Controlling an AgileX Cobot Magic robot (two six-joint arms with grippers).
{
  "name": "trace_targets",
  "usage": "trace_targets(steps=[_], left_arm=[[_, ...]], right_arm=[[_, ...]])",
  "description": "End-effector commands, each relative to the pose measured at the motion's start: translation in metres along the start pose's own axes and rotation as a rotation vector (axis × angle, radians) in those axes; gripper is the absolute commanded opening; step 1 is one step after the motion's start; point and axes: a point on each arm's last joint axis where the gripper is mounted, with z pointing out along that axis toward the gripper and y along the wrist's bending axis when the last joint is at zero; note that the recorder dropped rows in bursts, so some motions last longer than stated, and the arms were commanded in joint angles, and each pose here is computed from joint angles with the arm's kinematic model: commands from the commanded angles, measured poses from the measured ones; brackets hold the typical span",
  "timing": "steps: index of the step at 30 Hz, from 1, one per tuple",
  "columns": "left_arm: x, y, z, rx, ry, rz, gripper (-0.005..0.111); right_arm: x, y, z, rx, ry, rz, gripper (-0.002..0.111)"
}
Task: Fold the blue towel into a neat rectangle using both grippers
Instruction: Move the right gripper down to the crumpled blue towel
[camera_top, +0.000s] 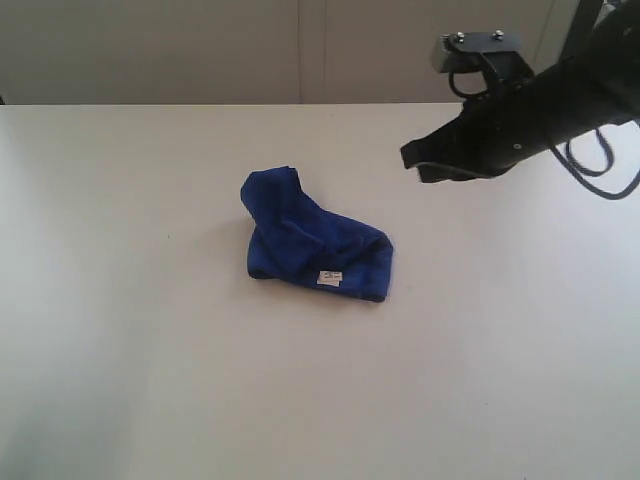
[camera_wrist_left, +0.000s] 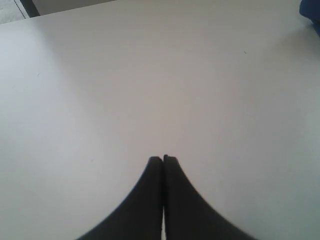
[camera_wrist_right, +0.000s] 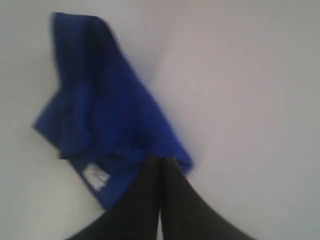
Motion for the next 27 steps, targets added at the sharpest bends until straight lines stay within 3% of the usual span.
trace_targets(steps=[1, 4, 10, 17, 22, 27], left_arm=[[0.001, 0.0, 0.0, 0.0, -0.004, -0.006, 0.0], [0.001, 0.0, 0.0, 0.0, -0.004, -0.006, 0.0], [0.001, 0.0, 0.0, 0.0, -0.004, -0.006, 0.0], [0.001, 0.0, 0.0, 0.0, -0.004, -0.006, 0.0], [0.001, 0.0, 0.0, 0.0, -0.004, -0.006, 0.0], [0.001, 0.0, 0.0, 0.0, -0.004, -0.006, 0.0]], right_arm=[[-0.004, -0.004, 0.012, -0.141, -0.059, 0.056, 0.0], [0.007, -0.007, 0.032, -0.174, -0.006, 0.077, 0.0], [0.019, -0.005, 0.07, -0.371, -0.028, 0.132, 0.0], [0.026, -0.002, 0.094, -0.403, -0.023, 0.172, 0.001], [0.035, -0.001, 0.111, -0.393, 0.014, 0.191, 0.021], [0.037, -0.005, 0.114, -0.352, 0.013, 0.202, 0.031]])
